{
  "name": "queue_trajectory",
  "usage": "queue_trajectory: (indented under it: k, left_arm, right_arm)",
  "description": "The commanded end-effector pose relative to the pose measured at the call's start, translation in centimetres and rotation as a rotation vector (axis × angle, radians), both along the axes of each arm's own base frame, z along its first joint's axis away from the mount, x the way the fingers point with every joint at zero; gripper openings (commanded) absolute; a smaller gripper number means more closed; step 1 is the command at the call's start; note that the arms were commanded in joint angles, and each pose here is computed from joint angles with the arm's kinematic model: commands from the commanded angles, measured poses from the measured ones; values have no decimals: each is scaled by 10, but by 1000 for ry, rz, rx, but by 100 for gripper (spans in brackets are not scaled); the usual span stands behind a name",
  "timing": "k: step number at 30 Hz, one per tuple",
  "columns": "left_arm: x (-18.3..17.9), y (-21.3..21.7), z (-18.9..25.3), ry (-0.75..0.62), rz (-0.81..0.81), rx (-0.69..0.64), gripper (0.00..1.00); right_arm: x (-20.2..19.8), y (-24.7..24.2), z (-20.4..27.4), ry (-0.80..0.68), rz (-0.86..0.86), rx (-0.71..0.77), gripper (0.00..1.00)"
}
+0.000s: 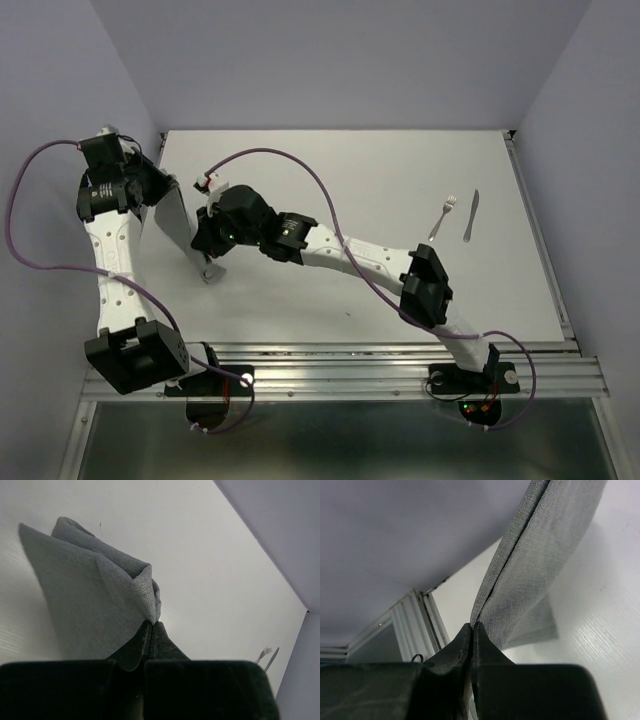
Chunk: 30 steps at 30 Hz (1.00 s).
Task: Fold the napkin into a case and place the utensils inside
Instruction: Turn over the upper triangle folded napkin at the center of the board.
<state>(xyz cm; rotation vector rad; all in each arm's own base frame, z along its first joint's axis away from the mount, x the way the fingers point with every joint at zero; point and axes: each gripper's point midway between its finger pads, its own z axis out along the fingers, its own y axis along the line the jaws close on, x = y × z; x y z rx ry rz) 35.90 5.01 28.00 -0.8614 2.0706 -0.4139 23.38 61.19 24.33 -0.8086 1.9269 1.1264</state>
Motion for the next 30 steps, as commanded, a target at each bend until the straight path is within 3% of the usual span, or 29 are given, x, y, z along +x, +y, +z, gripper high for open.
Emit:
queue_trajectory:
  k: [1,3,8,11,13,14,21,26,30]
  left_arm:
    - [16,17,79,-226,47,148,0]
    - [23,18,80,-217,69,171,0]
    - [62,-37,50,-182,-26,146,0]
    - [83,-85,29,-166,-106,127,0]
    - [105,-117,-17,-89,-164,106,0]
    - [107,-117,-14,-102,-163,105,0]
    - [147,-215,-84,-41,-307,46,0]
    - [158,-277,-100,-29,-410,21,0]
    - [166,-299,-121,11,-433,16,0]
  right_arm:
    - [-60,2,17,81,218,44,1]
    - [-68,-2,17,106,240,60,1]
    - [-54,-29,7,276,225,170,1]
    - [-41,-52,-29,355,154,134,1]
    - [-29,-77,-54,413,84,123,1]
    - [-20,-79,-52,412,59,137,1]
    - [-5,-180,-151,548,-177,-28,1]
    - [5,-218,-155,555,-238,-23,1]
    - [14,-240,-163,564,-254,-34,1]
